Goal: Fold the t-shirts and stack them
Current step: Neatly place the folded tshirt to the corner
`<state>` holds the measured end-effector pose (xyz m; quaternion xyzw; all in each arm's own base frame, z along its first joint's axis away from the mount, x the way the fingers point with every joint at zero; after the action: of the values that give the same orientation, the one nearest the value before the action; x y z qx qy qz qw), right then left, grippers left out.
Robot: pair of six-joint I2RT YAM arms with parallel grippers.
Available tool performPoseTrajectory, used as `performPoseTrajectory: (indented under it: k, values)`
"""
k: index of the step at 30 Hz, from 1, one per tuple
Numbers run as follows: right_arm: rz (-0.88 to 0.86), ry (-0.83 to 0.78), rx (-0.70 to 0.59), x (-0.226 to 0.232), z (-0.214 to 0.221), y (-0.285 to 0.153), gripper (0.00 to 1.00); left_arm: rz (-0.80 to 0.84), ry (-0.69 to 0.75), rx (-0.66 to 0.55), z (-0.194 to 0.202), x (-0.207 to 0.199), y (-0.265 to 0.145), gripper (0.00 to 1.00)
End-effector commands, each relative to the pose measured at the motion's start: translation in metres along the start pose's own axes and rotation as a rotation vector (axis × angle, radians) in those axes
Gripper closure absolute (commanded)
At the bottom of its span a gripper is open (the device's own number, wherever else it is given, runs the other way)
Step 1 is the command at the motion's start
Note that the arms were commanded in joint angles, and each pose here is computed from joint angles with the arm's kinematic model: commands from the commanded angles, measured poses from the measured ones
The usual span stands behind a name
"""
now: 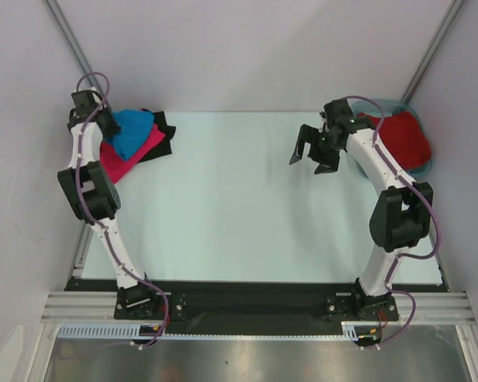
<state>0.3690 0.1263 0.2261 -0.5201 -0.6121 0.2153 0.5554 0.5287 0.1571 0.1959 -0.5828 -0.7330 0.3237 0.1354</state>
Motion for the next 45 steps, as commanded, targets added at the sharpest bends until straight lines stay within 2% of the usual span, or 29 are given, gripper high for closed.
performPoseTrajectory:
  k: [1,8,10,12,13,15,16,18,19,24,31,37,41,45]
  values:
    - [-0.035,-0.013,-0.013,0.004,-0.01,-0.003,0.0,-0.038,0.003,-0.027,-0.003,-0.006,-0.045,1.0]
    - [-0.058,-0.003,0.021,-0.001,-0.012,0.004,0.0,-0.158,0.009,0.106,0.027,0.011,-0.054,1.0]
    - [-0.061,0.001,0.028,-0.003,-0.012,0.004,0.0,-0.209,0.009,0.111,0.028,0.017,-0.056,0.99]
    - [-0.067,0.007,0.032,-0.005,-0.012,0.004,0.0,-0.226,0.0,0.136,0.032,0.022,-0.053,0.93]
    - [-0.067,0.009,0.034,-0.007,-0.012,0.006,0.0,-0.232,-0.003,0.134,0.03,0.024,-0.054,0.73]
    - [-0.078,0.015,0.032,-0.008,-0.012,0.004,0.0,-0.264,-0.02,0.12,0.026,0.026,-0.057,0.63]
    - [-0.082,0.018,0.034,-0.008,-0.012,0.005,0.0,-0.267,-0.026,0.107,0.023,0.024,-0.06,0.43]
    - [-0.094,0.023,0.038,-0.008,-0.011,0.004,0.0,-0.254,-0.042,0.04,0.009,0.02,-0.069,0.35]
    - [-0.098,0.025,0.041,-0.008,-0.01,0.006,0.0,-0.236,-0.045,-0.008,-0.001,0.017,-0.072,0.01]
    - [-0.125,0.029,0.037,-0.006,-0.007,0.003,0.0,-0.152,-0.05,-0.133,-0.042,-0.003,-0.098,0.0]
    - [-0.136,0.038,-0.02,-0.006,-0.007,-0.002,0.0,0.118,0.044,-0.295,-0.074,-0.075,-0.147,0.0]
    - [-0.15,0.041,0.004,-0.011,-0.008,0.004,0.0,0.09,0.111,-0.276,-0.071,-0.103,-0.167,0.0]
    - [-0.155,0.045,-0.004,-0.017,-0.014,0.002,0.0,0.122,0.07,-0.207,-0.057,-0.108,-0.154,0.0]
    - [-0.118,0.044,-0.009,-0.019,-0.02,0.001,0.0,0.235,0.042,-0.125,-0.037,-0.137,-0.138,0.0]
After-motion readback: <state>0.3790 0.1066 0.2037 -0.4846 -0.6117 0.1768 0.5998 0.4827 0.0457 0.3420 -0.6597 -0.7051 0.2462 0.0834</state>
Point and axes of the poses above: each gripper's point midway between its finger pads, its own y axis out along the fingers, its own x axis along the line the jaws close on, z = x × y, the point moved 7 cm from there along -y, back along the fingers, and after that the axes turned 5 degrees about y, right-handed, at the moved point
